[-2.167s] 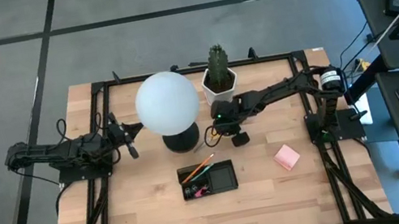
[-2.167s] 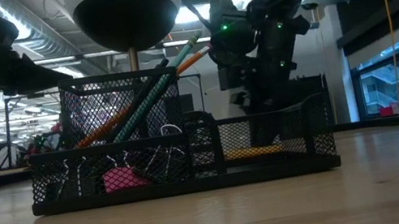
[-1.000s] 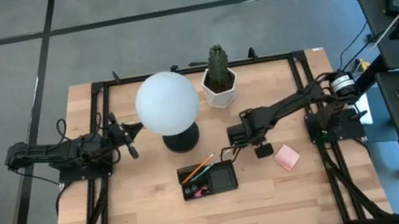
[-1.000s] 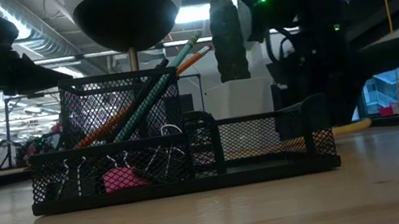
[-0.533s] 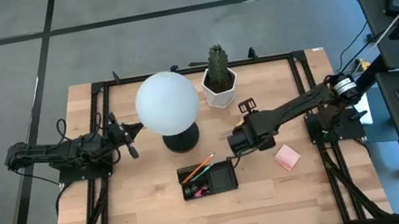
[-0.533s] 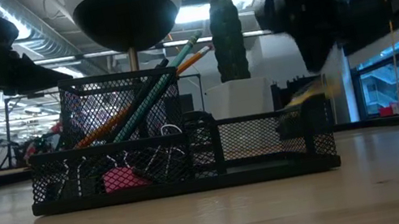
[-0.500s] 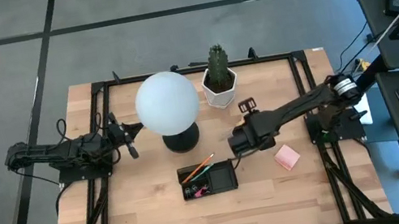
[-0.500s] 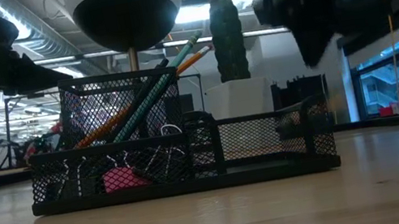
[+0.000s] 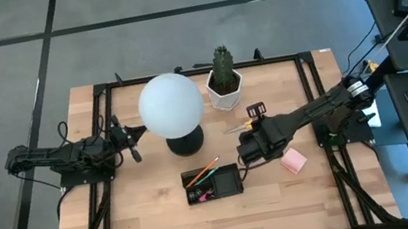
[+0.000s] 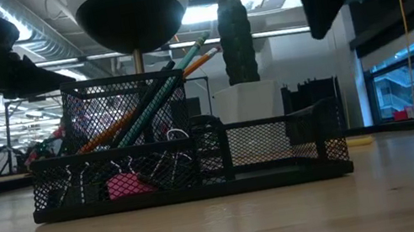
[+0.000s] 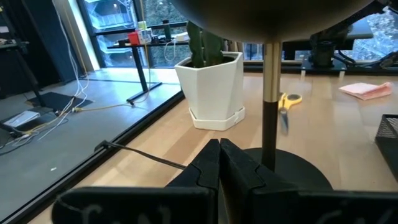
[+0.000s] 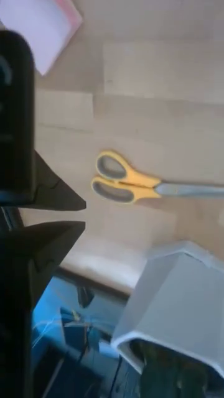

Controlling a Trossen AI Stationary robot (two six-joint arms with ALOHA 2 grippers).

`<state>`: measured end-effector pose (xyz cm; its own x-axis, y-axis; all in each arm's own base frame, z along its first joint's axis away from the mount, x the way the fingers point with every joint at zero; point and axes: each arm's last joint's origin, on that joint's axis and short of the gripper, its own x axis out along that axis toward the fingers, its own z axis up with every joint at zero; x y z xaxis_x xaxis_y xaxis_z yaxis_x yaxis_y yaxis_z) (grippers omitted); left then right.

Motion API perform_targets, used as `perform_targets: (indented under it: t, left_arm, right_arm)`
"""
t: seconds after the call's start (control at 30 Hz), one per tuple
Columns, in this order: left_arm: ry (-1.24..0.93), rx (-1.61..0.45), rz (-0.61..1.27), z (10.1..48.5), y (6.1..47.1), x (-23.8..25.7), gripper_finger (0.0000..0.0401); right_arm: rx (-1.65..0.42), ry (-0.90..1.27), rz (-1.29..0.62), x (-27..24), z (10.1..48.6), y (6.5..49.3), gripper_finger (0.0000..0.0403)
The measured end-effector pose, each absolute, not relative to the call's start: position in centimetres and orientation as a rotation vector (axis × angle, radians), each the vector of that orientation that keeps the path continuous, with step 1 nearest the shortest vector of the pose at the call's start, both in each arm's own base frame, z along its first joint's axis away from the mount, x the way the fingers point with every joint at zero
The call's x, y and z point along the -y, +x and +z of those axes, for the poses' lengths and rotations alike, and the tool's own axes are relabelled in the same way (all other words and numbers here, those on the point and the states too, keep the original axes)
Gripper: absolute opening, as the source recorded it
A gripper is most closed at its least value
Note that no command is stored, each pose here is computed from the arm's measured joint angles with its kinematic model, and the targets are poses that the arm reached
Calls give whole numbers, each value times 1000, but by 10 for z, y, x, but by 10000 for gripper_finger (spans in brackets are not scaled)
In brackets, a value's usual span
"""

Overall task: Pick and place office supplies into organizer
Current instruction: Put the yellow scissors into the desk organizer

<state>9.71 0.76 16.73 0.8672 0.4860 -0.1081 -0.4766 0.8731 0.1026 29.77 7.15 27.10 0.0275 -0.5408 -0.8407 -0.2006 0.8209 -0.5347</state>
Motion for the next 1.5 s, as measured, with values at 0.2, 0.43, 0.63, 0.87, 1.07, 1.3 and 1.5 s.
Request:
perform_targets:
  t: [0.2, 0.43, 0.63, 0.87, 1.07, 1.3, 1.5]
  left_arm:
    - [72, -132, 487, 167, 97, -7, 4]
    - [64, -130, 483, 167, 97, -7, 4]
    - [64, -130, 483, 167, 97, -7, 4]
    - [64, -130, 483, 167, 97, -7, 4]
    - [64, -131, 484, 167, 97, -7, 4]
    - [65, -131, 486, 167, 97, -7, 4]
    - [65, -130, 487, 167, 97, -7, 4]
  right_arm:
    - [-1460, -476, -315, -55, 284, 277, 44]
    - [-1210, -342, -335, -28, 287, 242, 45]
    - [-1105, -311, -338, -20, 268, 228, 46]
    - [-1144, -207, -478, -3, 247, 223, 70]
    - [-1140, -194, -523, 5, 244, 223, 79]
    - [-1125, -196, -534, 12, 245, 226, 138]
    - [-1145, -262, -489, 14, 245, 226, 230]
